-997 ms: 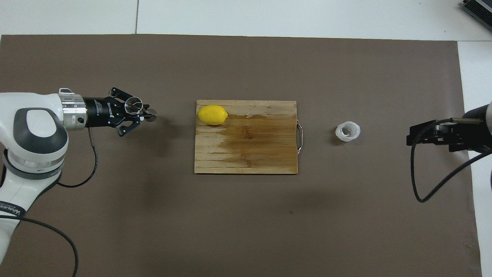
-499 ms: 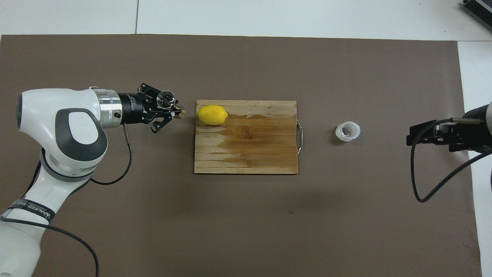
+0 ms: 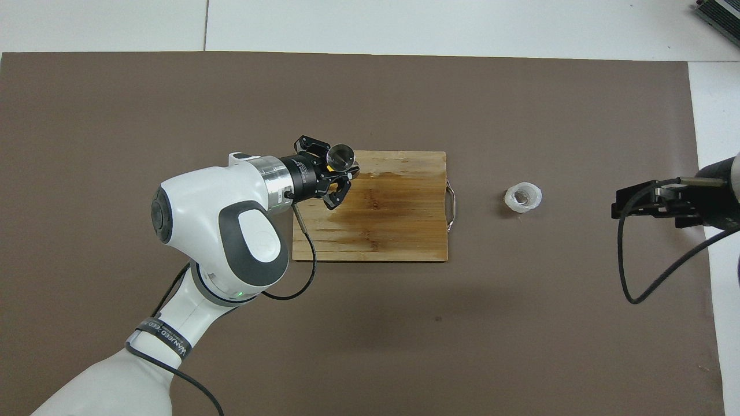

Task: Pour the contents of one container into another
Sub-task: 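Carry the silver cup onto the wooden board with the left gripper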

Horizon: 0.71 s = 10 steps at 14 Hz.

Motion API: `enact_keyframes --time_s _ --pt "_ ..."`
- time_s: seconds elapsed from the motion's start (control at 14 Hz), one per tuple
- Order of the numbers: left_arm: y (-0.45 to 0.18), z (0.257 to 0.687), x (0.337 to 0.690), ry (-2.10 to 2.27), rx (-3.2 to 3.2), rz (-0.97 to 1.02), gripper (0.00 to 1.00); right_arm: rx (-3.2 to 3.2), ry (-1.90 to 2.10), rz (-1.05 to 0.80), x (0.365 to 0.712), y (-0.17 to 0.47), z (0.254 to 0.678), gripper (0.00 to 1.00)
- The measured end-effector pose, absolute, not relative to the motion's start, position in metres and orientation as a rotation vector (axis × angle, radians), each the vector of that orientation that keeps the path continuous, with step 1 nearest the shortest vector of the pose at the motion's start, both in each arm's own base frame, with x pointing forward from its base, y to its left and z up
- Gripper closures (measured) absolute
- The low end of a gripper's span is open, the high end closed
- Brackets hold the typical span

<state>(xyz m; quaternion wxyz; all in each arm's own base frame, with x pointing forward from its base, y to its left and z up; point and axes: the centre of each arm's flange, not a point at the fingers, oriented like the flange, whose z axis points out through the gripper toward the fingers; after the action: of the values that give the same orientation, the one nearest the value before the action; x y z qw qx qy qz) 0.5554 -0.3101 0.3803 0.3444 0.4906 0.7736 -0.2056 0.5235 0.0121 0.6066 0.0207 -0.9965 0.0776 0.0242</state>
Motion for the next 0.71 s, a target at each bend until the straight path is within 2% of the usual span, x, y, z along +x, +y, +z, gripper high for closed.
enact_keyframes --time_s 0.43,0.71 --pt "-0.347 0.341 0.535 2.042 1.292 -0.489 0.74 -3.09 0.241 0.075 0.523 0.012 0.607 0.0" --pt "-0.371 0.331 0.519 2.031 1.323 -0.459 0.74 -3.09 0.241 0.075 0.523 0.012 0.607 0.0"
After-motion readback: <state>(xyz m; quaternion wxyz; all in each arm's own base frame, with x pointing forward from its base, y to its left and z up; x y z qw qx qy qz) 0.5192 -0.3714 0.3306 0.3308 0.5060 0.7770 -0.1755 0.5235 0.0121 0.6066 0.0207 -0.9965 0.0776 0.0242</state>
